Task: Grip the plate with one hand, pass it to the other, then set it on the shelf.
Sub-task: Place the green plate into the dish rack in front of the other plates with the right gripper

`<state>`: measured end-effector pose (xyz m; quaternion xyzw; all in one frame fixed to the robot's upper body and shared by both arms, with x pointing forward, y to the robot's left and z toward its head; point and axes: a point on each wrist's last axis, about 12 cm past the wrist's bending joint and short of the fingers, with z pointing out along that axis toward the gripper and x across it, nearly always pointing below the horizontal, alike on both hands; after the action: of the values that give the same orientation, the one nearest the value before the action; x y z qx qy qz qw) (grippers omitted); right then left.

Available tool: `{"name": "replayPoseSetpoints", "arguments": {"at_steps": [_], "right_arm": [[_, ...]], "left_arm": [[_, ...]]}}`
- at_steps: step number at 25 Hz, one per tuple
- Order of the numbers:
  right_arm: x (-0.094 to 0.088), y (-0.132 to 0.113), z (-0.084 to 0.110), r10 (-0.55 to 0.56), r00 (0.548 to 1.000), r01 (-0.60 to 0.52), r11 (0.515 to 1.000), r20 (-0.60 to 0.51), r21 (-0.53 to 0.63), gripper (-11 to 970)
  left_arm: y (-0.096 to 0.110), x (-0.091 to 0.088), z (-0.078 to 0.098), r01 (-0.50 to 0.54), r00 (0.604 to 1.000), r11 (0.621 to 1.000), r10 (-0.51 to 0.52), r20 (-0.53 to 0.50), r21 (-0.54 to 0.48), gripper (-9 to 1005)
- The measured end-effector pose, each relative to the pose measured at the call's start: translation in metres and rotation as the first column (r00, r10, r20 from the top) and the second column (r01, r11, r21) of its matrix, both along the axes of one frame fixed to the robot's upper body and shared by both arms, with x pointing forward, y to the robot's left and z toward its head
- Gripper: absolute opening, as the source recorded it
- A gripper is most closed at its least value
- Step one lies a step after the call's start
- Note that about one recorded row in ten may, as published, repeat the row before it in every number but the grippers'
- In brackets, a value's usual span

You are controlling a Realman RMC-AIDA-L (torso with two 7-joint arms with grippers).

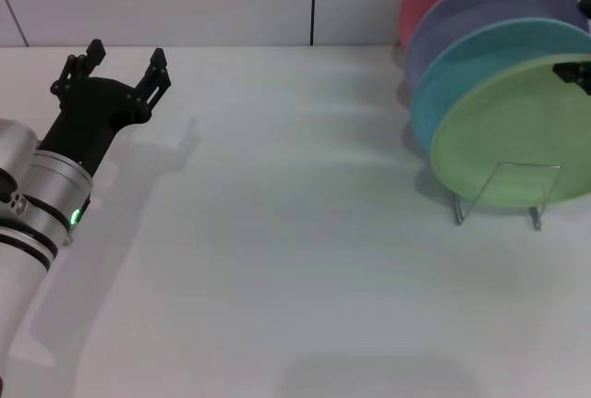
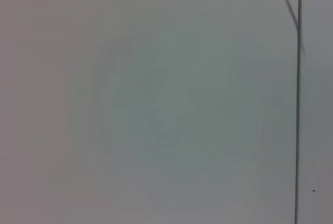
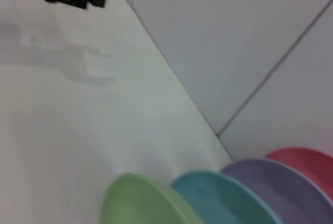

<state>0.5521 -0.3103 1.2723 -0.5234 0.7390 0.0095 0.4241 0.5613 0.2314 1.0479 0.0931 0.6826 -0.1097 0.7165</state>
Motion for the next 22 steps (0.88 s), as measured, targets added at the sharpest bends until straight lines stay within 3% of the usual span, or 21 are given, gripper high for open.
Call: {"name": "replayPoseSetpoints", "arguments": {"at_steps": [1, 10, 22], "right_arm": [[-0.001, 0.001, 0.001, 0.004, 1.0, -0.004, 1.0, -0.007, 0.003, 702], [-0.013, 0.011, 0.006, 0.038, 0.997, -0.035, 0.998, -0.068, 0.048, 718], [-0.007, -0.008, -0.007, -0.062, 0.996, 0.063, 0.998, -0.059, 0.024, 721]], "left_arm": [[0.0, 0.0, 0.0, 0.0, 1.0, 1.0, 0.0, 0.0, 0.0, 812], [0.001, 0.001, 0.001, -0.001, 1.0, 1.0, 0.001, 0.004, 0.008, 812], [0.0, -0.001, 0.0, 0.001, 1.0, 1.0, -0.001, 0.001, 0.004, 812]]}}
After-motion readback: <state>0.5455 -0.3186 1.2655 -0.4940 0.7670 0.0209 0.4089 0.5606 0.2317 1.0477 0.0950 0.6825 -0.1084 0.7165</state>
